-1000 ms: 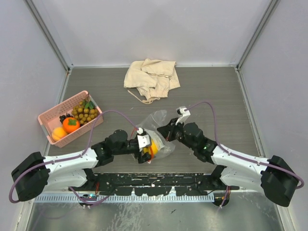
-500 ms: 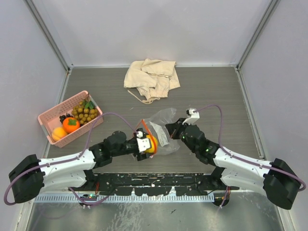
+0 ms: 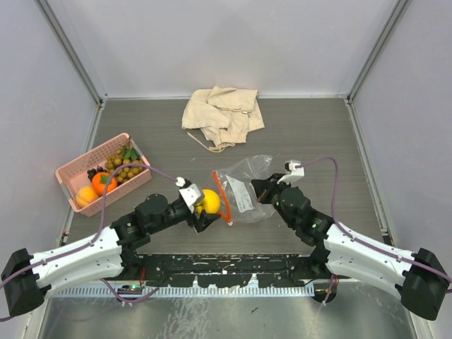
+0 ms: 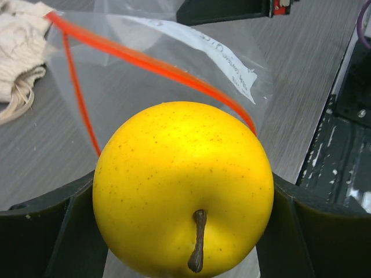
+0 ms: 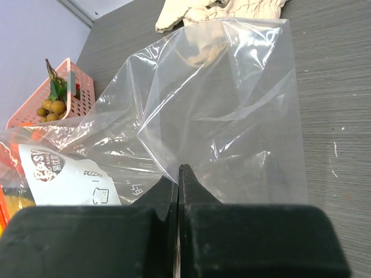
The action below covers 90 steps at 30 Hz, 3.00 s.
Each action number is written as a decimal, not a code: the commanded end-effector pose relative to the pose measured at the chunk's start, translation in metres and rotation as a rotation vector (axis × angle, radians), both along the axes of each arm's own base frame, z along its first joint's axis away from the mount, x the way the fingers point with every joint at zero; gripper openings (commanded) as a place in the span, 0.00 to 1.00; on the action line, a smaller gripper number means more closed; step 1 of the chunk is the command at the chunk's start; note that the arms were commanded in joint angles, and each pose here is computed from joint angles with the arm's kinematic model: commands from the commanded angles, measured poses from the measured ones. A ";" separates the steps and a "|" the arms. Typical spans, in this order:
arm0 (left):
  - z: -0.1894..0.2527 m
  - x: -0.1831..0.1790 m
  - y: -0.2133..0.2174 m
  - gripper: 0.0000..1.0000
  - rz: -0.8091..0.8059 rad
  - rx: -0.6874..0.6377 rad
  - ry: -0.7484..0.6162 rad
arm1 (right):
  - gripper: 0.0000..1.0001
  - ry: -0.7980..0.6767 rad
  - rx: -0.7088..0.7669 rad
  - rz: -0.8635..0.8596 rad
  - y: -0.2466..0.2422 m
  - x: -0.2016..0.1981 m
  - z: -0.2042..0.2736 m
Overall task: Open the zip-top bag and remove the fake food
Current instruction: Pick up the fake fruit from the zipper food storage bag, then place the fake fruit in the bin.
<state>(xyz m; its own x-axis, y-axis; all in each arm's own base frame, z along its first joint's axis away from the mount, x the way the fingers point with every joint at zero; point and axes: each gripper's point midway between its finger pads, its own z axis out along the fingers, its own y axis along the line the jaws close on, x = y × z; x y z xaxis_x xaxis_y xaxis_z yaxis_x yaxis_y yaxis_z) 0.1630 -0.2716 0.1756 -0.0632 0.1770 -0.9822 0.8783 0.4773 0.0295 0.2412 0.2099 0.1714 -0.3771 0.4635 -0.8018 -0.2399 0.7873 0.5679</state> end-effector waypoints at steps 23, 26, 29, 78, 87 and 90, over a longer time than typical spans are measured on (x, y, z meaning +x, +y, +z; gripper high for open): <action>0.056 0.068 0.105 0.43 0.500 -0.268 0.631 | 0.01 0.007 -0.055 -0.038 -0.013 0.002 -0.019; 0.057 0.086 0.128 0.43 0.567 -0.352 0.687 | 0.01 0.010 -0.052 -0.036 -0.013 0.001 -0.020; 0.057 0.104 0.152 0.43 0.633 -0.475 0.751 | 0.01 0.009 -0.050 -0.036 -0.013 0.001 -0.020; -0.032 0.138 0.454 0.98 2.166 -0.512 0.977 | 0.01 0.085 -0.070 0.062 0.012 0.000 -0.045; -0.019 0.141 0.441 0.98 2.067 -0.553 0.952 | 0.01 0.079 -0.059 0.074 0.013 -0.002 -0.045; -0.008 0.143 0.429 0.98 1.988 -0.597 0.910 | 0.01 0.068 -0.047 0.081 0.013 -0.003 -0.043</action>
<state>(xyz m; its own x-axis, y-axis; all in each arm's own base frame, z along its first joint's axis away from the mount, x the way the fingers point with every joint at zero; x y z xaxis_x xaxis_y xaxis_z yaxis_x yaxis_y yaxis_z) 0.2983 0.1669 0.1329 -0.0601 -0.8856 -0.4606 -0.9369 0.2092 -0.2800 0.2327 0.2166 0.1053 -0.5116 0.3269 -0.7946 -0.2369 0.8353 0.4962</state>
